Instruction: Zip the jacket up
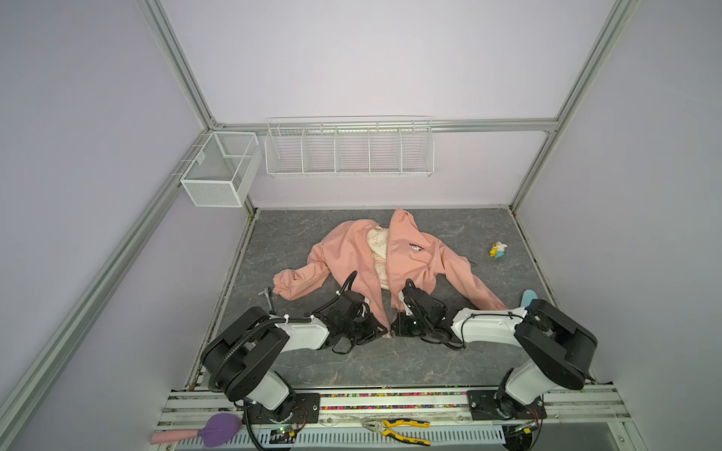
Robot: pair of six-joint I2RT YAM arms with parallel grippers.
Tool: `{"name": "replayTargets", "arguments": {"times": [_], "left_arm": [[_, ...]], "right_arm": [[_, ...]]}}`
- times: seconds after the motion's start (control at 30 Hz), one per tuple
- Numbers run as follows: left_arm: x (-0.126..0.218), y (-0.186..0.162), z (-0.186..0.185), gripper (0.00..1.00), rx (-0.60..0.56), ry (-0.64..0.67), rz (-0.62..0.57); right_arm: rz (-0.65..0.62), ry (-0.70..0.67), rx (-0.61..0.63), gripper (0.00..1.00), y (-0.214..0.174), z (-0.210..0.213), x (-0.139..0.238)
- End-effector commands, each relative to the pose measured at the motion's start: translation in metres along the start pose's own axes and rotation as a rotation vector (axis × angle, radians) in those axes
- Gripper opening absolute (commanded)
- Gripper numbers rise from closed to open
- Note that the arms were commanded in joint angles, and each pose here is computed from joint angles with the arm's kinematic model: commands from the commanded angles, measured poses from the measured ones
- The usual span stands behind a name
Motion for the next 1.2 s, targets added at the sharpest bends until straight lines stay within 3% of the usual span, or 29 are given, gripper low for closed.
{"name": "replayTargets", "arguments": {"times": [0.0,0.13,0.33,0.67,0.97,1.17], "left_arm": [[-0.002,-0.006,0.018,0.29,0.024,0.077,0.026],[-0.004,-0.006,0.016,0.31,0.019,0.062,0.034],[-0.005,-0.007,0.015,0.25,0.014,0.054,0.043],[-0.007,-0.007,0.013,0.25,0.013,0.041,0.052],[-0.010,-0.007,0.017,0.16,0.019,0.050,0.054],[-0.014,-0.006,0.018,0.15,0.026,0.043,0.057]], "right_arm": [[0.013,-0.013,-0.013,0.06,-0.007,-0.004,-0.002],[0.014,-0.011,-0.014,0.06,-0.007,-0.003,-0.003],[0.015,-0.013,-0.015,0.06,-0.007,-0.004,-0.003],[0.018,-0.009,-0.014,0.06,-0.008,-0.003,-0.003],[0.015,-0.009,-0.014,0.06,-0.007,-0.003,-0.003],[0.015,-0.011,-0.012,0.06,-0.008,-0.003,-0.002]]}}
Point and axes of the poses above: each gripper's point midway between its finger pads, its own x axis back along the fingers, its own z axis along the line the jaws close on, y = z × x, the point moved 3 cm from there along x, back along the fingers, and after that the axes turned 7 degrees about x, right-handed, at the moved point
